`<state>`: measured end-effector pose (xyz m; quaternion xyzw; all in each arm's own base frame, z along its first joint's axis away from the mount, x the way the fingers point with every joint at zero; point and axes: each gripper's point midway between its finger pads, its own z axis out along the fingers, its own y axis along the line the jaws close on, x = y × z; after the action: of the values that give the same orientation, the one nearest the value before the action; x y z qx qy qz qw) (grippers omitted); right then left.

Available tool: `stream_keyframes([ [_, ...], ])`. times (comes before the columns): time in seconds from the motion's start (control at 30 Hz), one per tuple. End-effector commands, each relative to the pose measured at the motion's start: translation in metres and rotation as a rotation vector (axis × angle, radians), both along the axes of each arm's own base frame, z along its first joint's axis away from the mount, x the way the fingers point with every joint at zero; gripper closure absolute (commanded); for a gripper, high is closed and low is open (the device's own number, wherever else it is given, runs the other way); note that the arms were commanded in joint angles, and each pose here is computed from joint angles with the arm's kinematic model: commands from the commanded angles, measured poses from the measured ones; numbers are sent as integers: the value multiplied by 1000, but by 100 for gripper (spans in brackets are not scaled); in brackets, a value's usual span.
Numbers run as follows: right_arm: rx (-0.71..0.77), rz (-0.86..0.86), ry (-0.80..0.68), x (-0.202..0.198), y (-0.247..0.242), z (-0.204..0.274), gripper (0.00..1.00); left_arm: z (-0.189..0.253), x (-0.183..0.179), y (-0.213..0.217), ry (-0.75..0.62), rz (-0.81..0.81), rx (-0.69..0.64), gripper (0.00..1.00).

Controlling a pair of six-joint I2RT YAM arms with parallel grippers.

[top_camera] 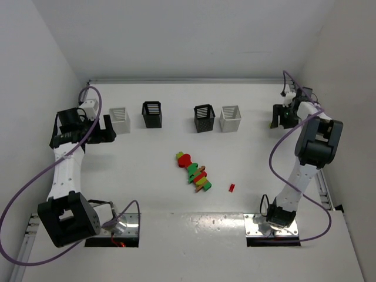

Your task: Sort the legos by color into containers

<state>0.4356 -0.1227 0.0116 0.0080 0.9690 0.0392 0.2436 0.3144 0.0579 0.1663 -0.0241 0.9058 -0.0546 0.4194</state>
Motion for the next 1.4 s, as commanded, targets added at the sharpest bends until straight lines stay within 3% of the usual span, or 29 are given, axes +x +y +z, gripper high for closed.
stream_keyframes([
  [0.0, 12, 32, -52, 21, 3, 15, 31, 21, 8, 1, -70, -31, -1, 0],
  [0.2, 43, 41, -23, 22, 7, 4, 30, 13, 9, 3, -44, -28, -18, 0],
  [0.73, 5, 53, 30, 35, 16, -27, 53, 11, 12, 4, -36, -22, -28, 0],
  [1.2, -33, 79, 88, 6, 23, -50, 68, 12, 12, 2, -39, -30, -35, 0],
  [1.23, -36, 79, 78, 8, 23, -45, 82, 12, 12, 2, -39, -30, -35, 0],
  [1.33, -16, 88, 72, 8, 27, -41, 100, 14, 12, 3, -45, -24, -26, 0],
  [1.37, -13, 92, 53, 10, 28, -33, 100, 14, 12, 3, -45, -24, -26, 0],
])
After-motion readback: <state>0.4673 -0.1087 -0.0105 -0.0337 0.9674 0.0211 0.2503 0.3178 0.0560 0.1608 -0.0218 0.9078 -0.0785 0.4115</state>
